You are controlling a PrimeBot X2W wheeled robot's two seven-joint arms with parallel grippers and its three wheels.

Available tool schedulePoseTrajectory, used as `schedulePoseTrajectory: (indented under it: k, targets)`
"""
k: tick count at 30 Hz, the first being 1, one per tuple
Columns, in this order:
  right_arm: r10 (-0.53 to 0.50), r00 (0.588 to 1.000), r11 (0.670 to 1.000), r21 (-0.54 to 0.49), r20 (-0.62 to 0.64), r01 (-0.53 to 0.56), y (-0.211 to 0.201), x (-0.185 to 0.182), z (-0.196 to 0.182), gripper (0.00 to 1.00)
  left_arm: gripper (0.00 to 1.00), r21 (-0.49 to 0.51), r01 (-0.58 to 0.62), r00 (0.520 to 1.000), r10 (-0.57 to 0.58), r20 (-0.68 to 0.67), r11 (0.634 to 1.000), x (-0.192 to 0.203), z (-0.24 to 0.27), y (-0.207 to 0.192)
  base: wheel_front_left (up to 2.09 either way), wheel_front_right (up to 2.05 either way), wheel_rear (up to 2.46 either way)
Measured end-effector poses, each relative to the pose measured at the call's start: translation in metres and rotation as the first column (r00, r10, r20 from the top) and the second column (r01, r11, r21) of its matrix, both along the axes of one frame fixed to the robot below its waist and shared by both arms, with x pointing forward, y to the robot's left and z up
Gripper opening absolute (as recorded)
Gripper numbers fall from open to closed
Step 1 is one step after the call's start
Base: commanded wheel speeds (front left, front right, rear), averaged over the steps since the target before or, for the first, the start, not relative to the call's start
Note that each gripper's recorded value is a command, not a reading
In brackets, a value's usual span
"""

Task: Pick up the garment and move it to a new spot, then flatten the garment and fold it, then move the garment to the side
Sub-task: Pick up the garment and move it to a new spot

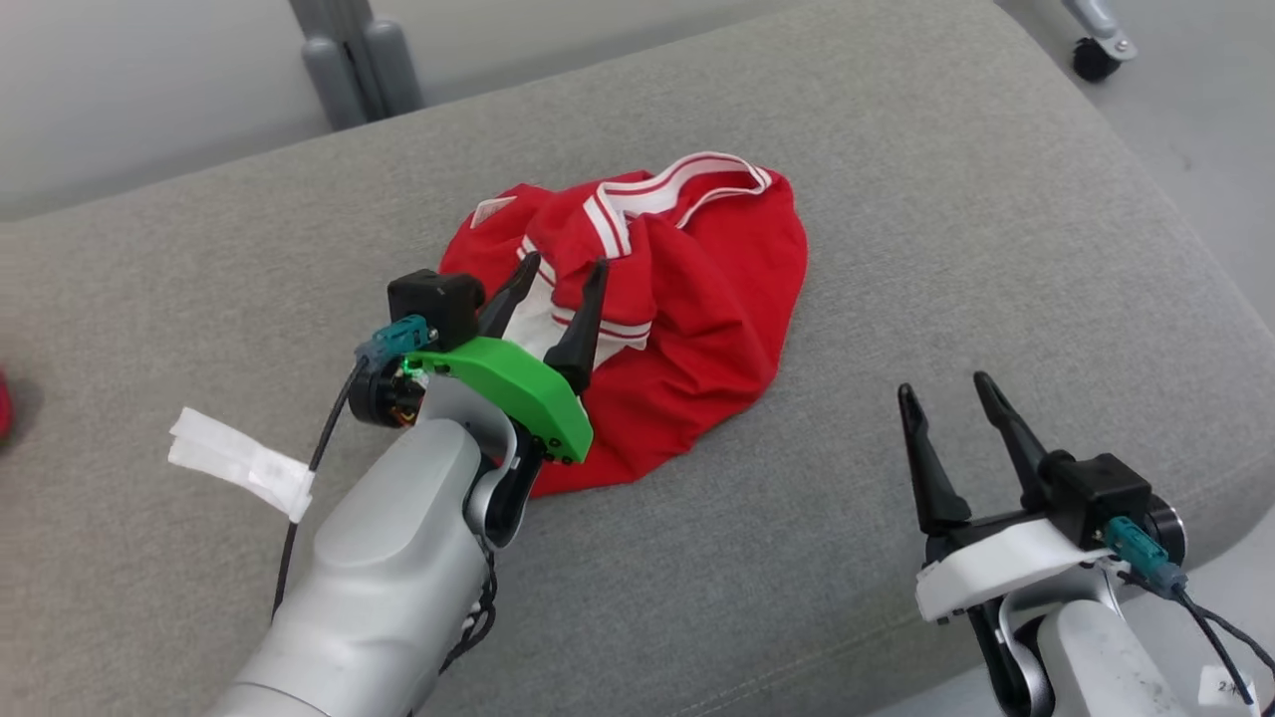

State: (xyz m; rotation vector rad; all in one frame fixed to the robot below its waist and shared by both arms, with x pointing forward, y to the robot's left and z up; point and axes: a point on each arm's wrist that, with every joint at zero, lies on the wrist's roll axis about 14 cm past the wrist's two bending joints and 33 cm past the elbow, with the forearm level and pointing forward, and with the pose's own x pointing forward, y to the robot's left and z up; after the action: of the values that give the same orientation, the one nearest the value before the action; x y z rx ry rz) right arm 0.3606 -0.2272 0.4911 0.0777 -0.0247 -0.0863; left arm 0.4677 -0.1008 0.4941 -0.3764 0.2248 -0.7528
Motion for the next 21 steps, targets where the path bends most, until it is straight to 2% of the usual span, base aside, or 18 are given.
schedulePoseTrajectory:
  k: [3, 6, 8, 14, 21]
  targets:
    - [0.005, 1.000, 1.000, -0.008, 0.003, -0.005, 0.001, 0.005, 0.000, 1.00, 1.00, -0.013, -0.063, 0.995, 0.064, 0.080, 0.998, 0.006, 0.020, 0.020, 0.00, 0.00, 0.00]
    - [0.032, 0.999, 0.999, -0.018, 0.008, -0.032, 0.008, 0.015, 0.001, 1.00, 1.00, -0.055, -0.195, 0.960, 0.202, 0.196, 0.979, 0.017, 0.053, 0.065, 0.00, 0.00, 0.00]
    - [0.058, 0.998, 0.998, -0.027, 0.021, -0.058, 0.016, 0.022, 0.006, 1.00, 1.00, -0.059, -0.266, 0.939, 0.273, 0.209, 0.962, 0.010, 0.050, 0.096, 0.00, 0.00, 0.00]
    - [0.163, 0.986, 0.986, -0.034, 0.024, -0.162, 0.052, 0.037, 0.008, 1.00, 1.00, -0.030, -0.468, 0.856, 0.461, 0.233, 0.883, -0.023, 0.036, 0.187, 0.00, 0.00, 0.00]
    - [0.232, 0.971, 0.972, -0.033, 0.053, -0.231, 0.077, 0.038, 0.017, 1.00, 1.00, 0.024, -0.594, 0.787, 0.574, 0.226, 0.804, -0.063, 0.017, 0.245, 0.00, 0.00, 0.00]
